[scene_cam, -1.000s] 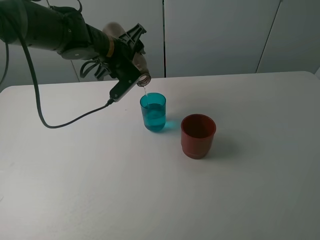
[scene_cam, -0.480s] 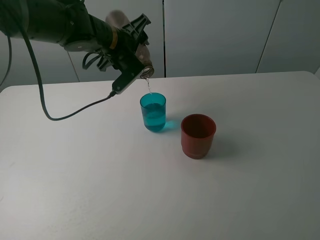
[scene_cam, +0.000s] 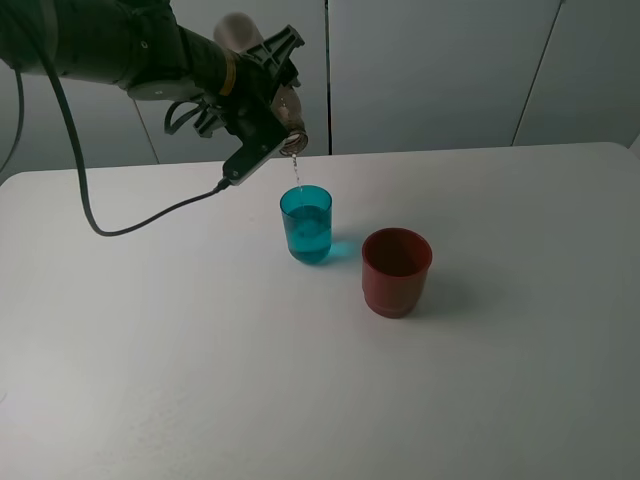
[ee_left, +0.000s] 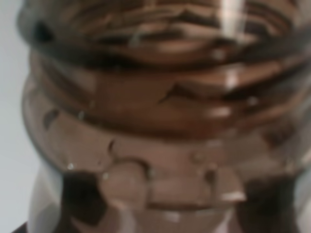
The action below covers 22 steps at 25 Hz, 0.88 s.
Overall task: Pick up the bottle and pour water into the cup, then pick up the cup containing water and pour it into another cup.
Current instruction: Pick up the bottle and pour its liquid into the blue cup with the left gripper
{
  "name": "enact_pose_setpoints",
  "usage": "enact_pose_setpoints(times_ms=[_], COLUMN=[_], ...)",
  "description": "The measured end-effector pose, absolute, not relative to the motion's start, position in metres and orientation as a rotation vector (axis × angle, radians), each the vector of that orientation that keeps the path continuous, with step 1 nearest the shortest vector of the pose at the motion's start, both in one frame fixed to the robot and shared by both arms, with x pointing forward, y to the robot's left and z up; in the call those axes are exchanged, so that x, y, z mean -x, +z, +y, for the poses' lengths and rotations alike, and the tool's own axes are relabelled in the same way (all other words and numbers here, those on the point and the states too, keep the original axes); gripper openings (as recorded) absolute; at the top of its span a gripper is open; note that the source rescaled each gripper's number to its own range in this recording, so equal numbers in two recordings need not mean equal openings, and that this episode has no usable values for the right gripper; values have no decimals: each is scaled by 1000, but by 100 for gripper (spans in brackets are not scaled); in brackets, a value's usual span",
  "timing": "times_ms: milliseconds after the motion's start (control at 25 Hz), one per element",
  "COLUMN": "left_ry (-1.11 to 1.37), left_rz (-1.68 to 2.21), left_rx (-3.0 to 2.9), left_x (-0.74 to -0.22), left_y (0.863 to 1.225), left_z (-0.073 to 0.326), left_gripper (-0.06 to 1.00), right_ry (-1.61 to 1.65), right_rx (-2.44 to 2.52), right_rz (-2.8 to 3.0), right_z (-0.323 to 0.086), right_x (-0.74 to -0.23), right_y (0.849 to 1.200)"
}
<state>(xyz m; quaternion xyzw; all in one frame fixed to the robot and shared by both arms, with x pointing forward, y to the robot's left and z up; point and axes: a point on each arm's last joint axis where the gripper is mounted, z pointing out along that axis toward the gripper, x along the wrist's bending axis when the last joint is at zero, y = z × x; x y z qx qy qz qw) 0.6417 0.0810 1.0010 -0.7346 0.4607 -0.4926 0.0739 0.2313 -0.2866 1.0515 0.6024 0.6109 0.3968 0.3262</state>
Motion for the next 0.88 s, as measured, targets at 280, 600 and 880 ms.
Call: enact_pose_setpoints(times_ms=[280,600,880], left_ry=[-1480,-1496,-1507], left_rz=[1443,1466,1465], left_rx=[2137,2119,2126], left_x=[-641,-641,-641], left_y=[1002,1003,1003], left_z=[79,77,76], left_gripper=[0,0,0], right_ry=[1040,1040,1040], right_rx=[-1578,-1578,-1578], right_rz=[1601,1601,1601], right_z=[-287,-287,-287], right_x=[-231,-231,-231], right_y=[1051,1051,1051])
